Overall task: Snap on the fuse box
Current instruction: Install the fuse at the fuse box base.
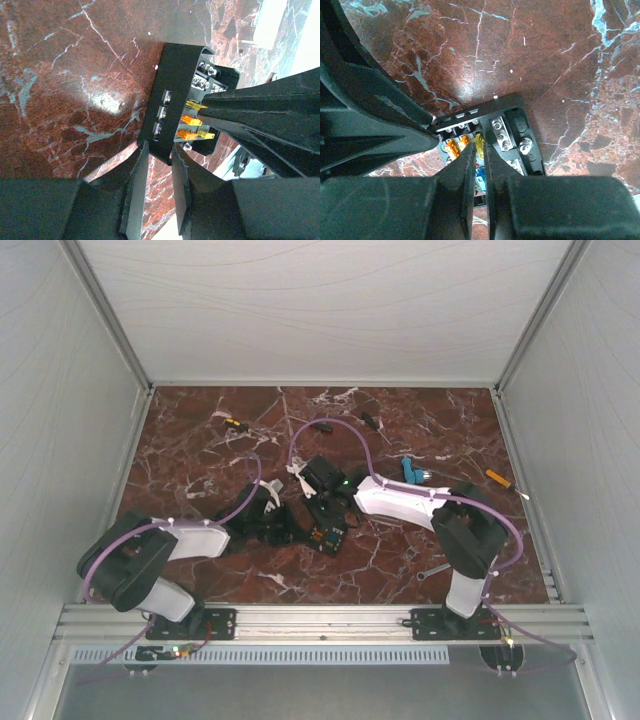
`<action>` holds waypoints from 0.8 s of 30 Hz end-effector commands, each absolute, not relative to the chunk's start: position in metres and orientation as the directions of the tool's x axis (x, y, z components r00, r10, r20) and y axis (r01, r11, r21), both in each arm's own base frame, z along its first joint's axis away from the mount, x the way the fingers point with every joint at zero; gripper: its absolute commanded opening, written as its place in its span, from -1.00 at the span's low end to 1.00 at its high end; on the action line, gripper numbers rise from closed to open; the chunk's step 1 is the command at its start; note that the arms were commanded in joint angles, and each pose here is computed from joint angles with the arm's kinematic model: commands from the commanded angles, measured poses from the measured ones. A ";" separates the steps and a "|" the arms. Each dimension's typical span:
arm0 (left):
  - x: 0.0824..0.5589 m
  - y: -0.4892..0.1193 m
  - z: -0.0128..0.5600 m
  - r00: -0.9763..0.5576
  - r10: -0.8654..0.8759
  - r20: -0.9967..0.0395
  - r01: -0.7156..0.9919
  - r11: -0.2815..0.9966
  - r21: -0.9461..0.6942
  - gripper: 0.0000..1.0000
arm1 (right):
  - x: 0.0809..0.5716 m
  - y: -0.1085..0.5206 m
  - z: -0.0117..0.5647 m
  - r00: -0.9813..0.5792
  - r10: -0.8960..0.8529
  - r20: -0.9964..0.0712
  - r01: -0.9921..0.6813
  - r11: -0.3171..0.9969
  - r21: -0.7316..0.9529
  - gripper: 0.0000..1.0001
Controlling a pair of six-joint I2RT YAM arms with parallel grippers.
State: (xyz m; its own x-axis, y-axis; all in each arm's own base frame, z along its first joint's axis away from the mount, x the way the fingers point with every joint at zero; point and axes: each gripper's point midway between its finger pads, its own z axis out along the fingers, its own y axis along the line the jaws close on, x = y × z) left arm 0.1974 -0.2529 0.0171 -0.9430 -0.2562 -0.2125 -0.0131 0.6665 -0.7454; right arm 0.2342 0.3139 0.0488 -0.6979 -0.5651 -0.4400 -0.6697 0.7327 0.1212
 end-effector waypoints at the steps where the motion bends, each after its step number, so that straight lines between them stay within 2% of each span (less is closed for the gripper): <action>1: 0.207 -0.261 0.029 -0.934 -0.256 -0.249 0.027 0.644 -0.764 -0.51 | 0.234 0.313 0.033 -0.718 -0.569 -0.400 -0.657 0.744 0.121 -0.91; 4: 0.207 -0.262 0.029 -0.934 -0.255 -0.249 0.028 0.644 -0.764 -0.51 | 0.231 0.303 0.021 -0.730 -0.584 -0.356 -0.649 0.755 0.093 -1.00; 13: 0.206 -0.261 0.028 -0.934 -0.256 -0.249 0.026 0.646 -0.763 -0.51 | 0.219 0.284 -0.016 -0.734 -0.649 -0.200 -0.662 0.750 -0.006 -1.00; 24: 0.206 -0.259 0.027 -0.931 -0.265 -0.253 0.022 0.650 -0.760 -0.51 | 0.212 0.277 -0.052 -0.742 -0.662 -0.106 -0.662 0.749 -0.041 -1.00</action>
State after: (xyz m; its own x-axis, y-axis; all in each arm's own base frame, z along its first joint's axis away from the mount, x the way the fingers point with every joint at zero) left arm 0.1976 -0.2529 0.0170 -0.9426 -0.2567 -0.2135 -0.0129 0.6669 -0.7450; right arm 0.2343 0.3165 0.0293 -0.7159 -0.6247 -0.3119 -0.6702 0.7401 0.0558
